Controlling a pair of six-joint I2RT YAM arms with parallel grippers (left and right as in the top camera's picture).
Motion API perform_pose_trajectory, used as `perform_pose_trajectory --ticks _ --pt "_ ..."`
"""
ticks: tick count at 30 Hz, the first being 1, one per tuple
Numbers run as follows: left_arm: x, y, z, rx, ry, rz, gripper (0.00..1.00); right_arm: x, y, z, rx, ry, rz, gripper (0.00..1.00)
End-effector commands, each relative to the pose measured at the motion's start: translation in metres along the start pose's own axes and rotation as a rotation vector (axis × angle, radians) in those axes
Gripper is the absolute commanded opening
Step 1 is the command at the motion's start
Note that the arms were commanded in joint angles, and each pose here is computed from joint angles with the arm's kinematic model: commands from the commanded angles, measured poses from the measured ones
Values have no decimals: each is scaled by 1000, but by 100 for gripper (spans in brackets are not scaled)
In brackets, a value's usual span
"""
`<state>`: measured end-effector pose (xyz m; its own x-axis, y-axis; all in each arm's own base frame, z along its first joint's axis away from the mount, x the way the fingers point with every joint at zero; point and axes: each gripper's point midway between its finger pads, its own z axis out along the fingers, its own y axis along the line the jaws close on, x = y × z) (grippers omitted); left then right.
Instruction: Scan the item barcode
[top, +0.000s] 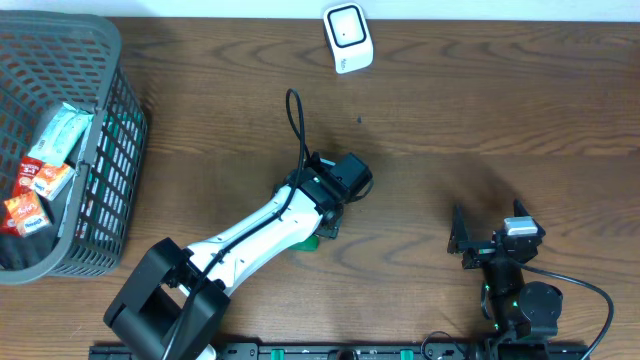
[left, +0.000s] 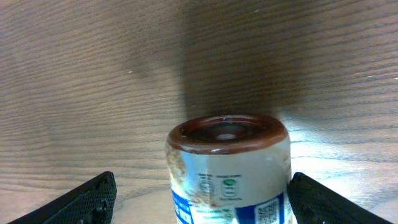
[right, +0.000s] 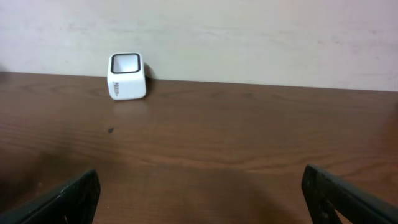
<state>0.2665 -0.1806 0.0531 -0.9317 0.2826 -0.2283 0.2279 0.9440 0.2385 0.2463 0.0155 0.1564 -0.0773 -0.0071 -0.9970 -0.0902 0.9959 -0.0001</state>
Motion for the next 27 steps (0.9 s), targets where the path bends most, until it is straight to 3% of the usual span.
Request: perform_pose_trajectory --ticks 1,27 --pt "6 10 5 -51 19 4 89 1 -2 0 8 4 14 99" --pt "15 33 10 -94 84 -53 85 1 -2 0 8 4 14 99"
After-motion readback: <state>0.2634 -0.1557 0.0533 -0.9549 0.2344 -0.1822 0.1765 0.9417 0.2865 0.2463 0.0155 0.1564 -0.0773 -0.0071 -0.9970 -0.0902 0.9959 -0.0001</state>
